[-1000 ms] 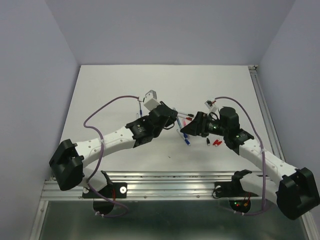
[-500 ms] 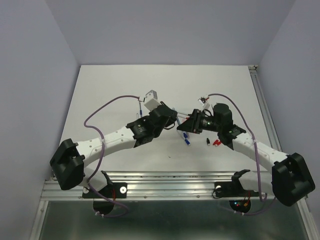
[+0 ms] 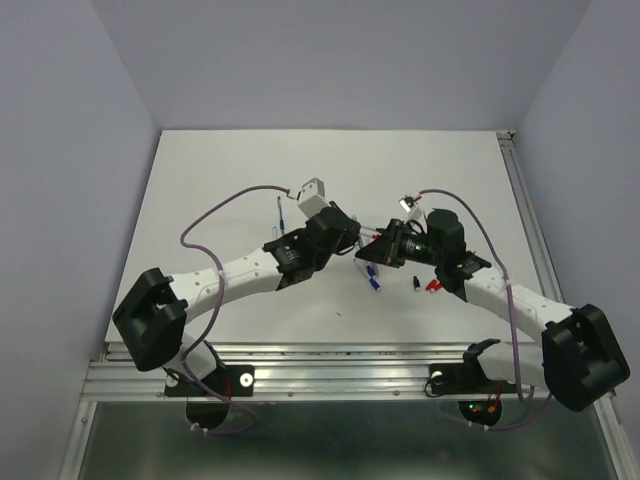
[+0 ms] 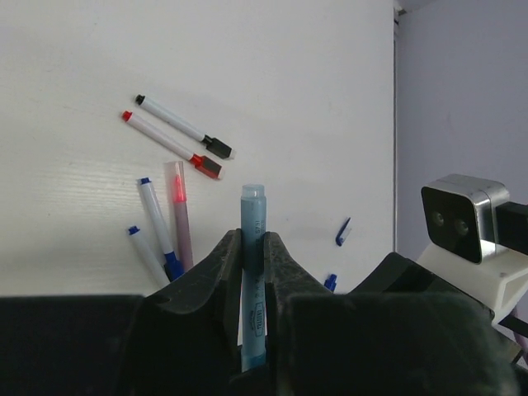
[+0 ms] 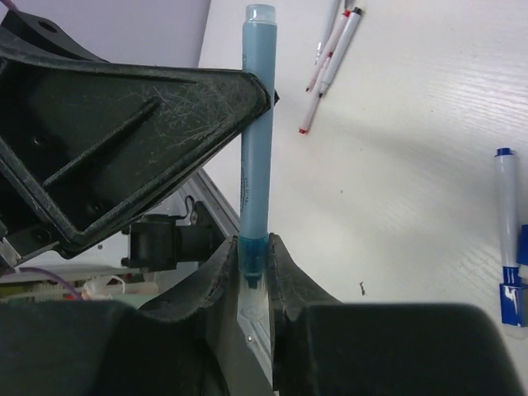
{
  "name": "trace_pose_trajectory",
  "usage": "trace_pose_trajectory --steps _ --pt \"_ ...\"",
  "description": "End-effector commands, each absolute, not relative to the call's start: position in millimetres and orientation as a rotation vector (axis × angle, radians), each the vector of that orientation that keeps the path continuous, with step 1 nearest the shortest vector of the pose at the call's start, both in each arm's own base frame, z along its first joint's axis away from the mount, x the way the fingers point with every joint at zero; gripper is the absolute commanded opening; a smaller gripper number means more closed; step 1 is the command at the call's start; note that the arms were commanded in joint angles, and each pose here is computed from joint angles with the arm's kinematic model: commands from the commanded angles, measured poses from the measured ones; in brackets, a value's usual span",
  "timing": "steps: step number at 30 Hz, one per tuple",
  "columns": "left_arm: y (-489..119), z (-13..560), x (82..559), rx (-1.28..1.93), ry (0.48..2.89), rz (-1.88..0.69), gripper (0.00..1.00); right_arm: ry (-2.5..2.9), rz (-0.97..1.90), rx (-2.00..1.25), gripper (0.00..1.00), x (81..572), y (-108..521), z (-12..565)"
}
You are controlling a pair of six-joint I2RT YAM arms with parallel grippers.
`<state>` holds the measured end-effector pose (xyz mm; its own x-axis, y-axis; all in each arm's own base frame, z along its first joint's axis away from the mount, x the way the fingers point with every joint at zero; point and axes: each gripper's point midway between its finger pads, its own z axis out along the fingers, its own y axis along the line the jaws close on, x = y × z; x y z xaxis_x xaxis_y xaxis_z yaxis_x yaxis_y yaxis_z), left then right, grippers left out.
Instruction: Open the pen caps
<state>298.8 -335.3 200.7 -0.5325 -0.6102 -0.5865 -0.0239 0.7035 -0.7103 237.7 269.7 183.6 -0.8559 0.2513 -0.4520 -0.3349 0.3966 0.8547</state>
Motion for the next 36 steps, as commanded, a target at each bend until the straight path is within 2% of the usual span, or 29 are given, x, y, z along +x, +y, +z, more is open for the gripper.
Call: trace_pose_trajectory --steps 1,7,11,13,18,19,21,24,28,32,36 --pt "-320.8 233.3 365.2 -0.529 1.832 -0.766 0.0 2.215 1.682 -0.287 0.01 168.5 284.8 174.6" --pt "-292.8 264.6 435.1 -0.591 1.706 -0.665 0.0 2.332 1.778 -0.297 0.01 102.4 294.2 157.8" --pt "-280.4 275.9 455.2 -0.609 1.668 -0.628 0.0 2.327 1.829 -0.219 0.01 87.1 291.8 154.0" --pt "-276.0 277.6 457.0 -0.589 1.678 -0.637 0.0 2.333 1.741 -0.172 0.01 95.9 288.1 148.0" --pt "-285.1 258.7 430.4 -0.357 1.82 -0.685 0.0 2.521 1.233 -0.033 0.01 131.2 262.4 110.0" --pt "-285.0 249.5 419.4 -0.253 1.86 -0.667 0.0 2.474 1.087 -0.005 0.01 154.5 255.8 115.4" --pt "-292.9 226.1 388.4 -0.077 1.962 -0.718 0.0 2.517 0.853 0.034 0.01 170.4 236.1 98.5" --pt "-293.7 197.5 343.4 0.076 2.044 -0.819 0.0 2.541 0.701 0.067 0.01 188.2 222.5 92.4" --pt "-277.0 173.7 310.5 0.096 2.1 -0.831 0.0 2.534 0.531 0.167 0.01 211.3 196.1 85.6" --pt "-258.9 155.3 293.7 0.06 2.152 -0.786 0.0 2.512 0.373 0.269 0.01 227.8 164.0 78.6" --pt "-242.8 141.8 283.0 0.012 2.187 -0.74 0.0 2.49 0.372 0.26 0.01 235.9 160.5 83.0"
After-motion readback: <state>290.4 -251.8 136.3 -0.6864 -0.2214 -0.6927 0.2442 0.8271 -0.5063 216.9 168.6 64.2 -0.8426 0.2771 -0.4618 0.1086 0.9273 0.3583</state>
